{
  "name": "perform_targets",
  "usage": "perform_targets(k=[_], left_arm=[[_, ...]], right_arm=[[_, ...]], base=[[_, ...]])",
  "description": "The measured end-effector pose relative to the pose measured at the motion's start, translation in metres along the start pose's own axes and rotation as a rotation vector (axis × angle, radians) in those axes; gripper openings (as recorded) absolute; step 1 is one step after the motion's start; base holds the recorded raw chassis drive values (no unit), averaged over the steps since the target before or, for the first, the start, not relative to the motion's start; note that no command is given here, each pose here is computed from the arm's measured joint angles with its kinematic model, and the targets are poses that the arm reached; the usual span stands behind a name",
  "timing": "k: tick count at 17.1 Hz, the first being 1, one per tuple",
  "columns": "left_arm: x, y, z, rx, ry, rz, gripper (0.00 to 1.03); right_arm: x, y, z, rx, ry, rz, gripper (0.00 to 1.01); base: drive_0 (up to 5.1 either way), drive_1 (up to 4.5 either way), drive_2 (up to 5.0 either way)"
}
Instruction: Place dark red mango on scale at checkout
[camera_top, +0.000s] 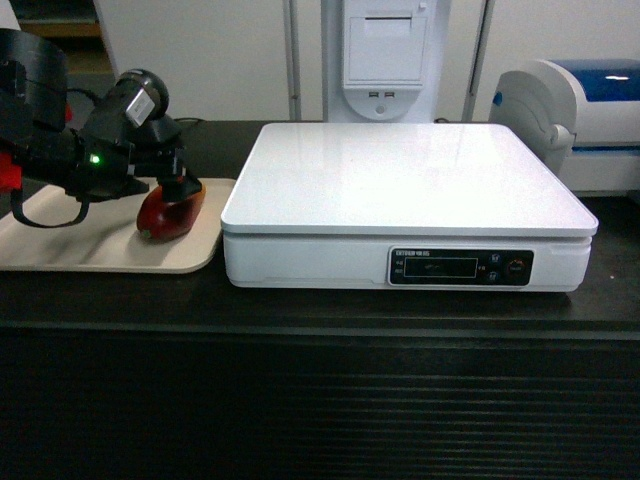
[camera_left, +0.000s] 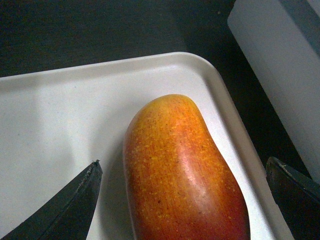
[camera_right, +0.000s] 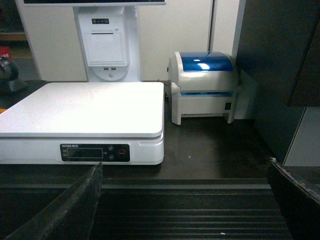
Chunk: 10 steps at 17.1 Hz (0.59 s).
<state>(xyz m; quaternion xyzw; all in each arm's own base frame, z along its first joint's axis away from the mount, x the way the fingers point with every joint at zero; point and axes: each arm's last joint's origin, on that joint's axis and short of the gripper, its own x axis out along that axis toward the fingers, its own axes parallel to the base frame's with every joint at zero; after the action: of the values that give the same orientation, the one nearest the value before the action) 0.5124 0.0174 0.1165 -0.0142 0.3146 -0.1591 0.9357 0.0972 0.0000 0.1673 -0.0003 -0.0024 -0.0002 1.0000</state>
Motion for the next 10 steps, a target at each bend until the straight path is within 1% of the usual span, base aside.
perform_targets(k=[2, 4, 5, 7, 8, 10], left_arm=[[0.010, 0.003, 0.005, -0.003, 0.023, 0.017, 0.98], [0.018, 0.005, 0.002, -0.013, 0.054, 0.011, 0.98], [0.022, 0.005, 0.000, -0.010, 0.077, 0.005, 0.98], [0.030, 0.006, -0.001, 0.004, 0.114, 0.003, 0.98], [0.033, 0.006, -0.002, 0.012, 0.133, 0.010, 0.98], [0.034, 0.006, 0.001, 0.041, 0.144, 0.017, 0.98]], right_arm=[[0.000, 0.000, 0.000, 0.000, 0.000, 0.000, 0.98], [0.000, 0.000, 0.000, 0.000, 0.000, 0.000, 0.98], [0.000, 0.000, 0.000, 0.000, 0.000, 0.000, 0.98], [0.000, 0.000, 0.000, 0.000, 0.000, 0.000, 0.98], [0.000, 0.000, 0.000, 0.000, 0.000, 0.000, 0.98], [0.000, 0.000, 0.000, 0.000, 0.000, 0.000, 0.98]], base=[[0.0, 0.00, 0.0], [0.0, 0.00, 0.0], [0.0, 0.00, 0.0], [0.0, 0.00, 0.0], [0.0, 0.00, 0.0], [0.0, 0.00, 0.0]])
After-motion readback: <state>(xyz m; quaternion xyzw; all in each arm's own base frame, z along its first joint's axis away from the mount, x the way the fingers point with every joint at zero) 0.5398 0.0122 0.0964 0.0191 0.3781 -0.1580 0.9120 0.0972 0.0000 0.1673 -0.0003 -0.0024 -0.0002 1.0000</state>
